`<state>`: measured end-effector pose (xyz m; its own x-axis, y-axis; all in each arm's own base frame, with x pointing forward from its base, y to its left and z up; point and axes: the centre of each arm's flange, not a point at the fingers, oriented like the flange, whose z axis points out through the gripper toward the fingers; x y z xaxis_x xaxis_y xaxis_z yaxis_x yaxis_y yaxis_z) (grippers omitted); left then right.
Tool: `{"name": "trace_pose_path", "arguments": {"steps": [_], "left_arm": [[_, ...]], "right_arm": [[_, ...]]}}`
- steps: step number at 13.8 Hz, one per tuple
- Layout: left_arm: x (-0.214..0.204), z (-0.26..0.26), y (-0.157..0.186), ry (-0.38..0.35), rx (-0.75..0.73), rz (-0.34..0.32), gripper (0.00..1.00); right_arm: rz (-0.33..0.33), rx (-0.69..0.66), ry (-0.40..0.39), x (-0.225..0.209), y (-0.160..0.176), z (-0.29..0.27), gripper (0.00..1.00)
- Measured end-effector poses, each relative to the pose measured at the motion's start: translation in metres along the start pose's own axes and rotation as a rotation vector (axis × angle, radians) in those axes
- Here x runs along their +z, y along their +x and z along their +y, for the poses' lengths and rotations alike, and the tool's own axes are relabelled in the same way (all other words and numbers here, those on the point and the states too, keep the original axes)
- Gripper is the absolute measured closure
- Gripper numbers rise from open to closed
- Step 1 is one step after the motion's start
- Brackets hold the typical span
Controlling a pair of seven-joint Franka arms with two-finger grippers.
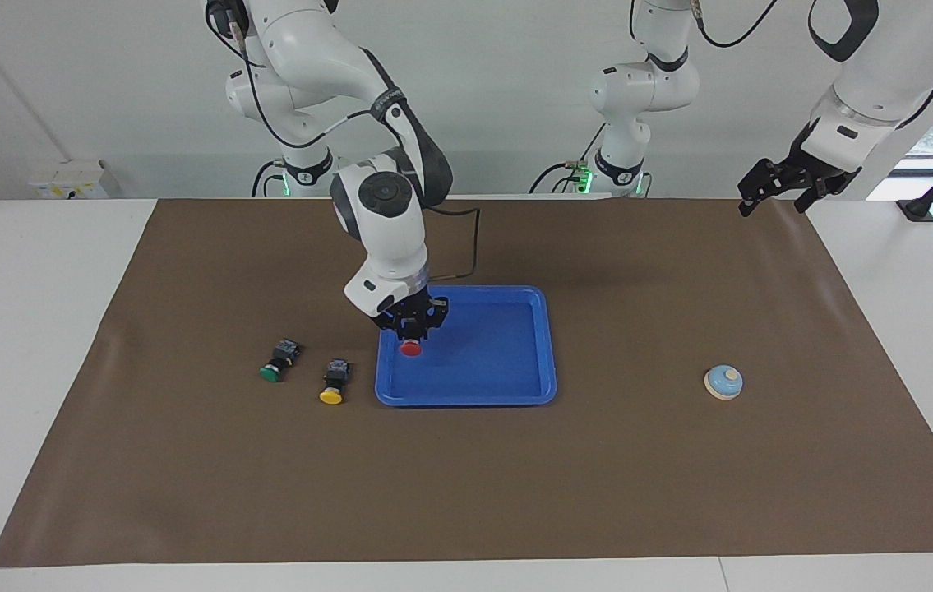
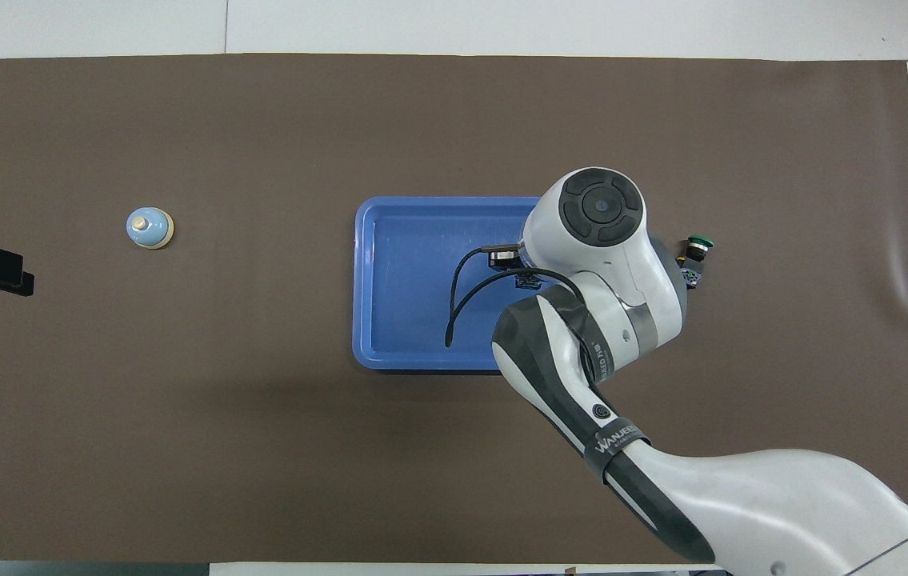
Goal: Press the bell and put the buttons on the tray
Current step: 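Carry the red button with the right gripper into the tray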
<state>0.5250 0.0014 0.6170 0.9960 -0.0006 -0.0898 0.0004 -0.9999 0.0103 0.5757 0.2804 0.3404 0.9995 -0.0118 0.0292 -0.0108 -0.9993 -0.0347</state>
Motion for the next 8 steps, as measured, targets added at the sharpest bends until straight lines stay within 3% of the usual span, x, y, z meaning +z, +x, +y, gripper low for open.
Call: {"name": "trace_pose_path", "arguments": {"steps": [8], "left_arm": [[0.000,0.000,0.000,0.000,0.000,0.000,0.00]], "right_arm": [[-0.010,-0.014,-0.003,0.045,-0.015,-0.003,0.56]]}}
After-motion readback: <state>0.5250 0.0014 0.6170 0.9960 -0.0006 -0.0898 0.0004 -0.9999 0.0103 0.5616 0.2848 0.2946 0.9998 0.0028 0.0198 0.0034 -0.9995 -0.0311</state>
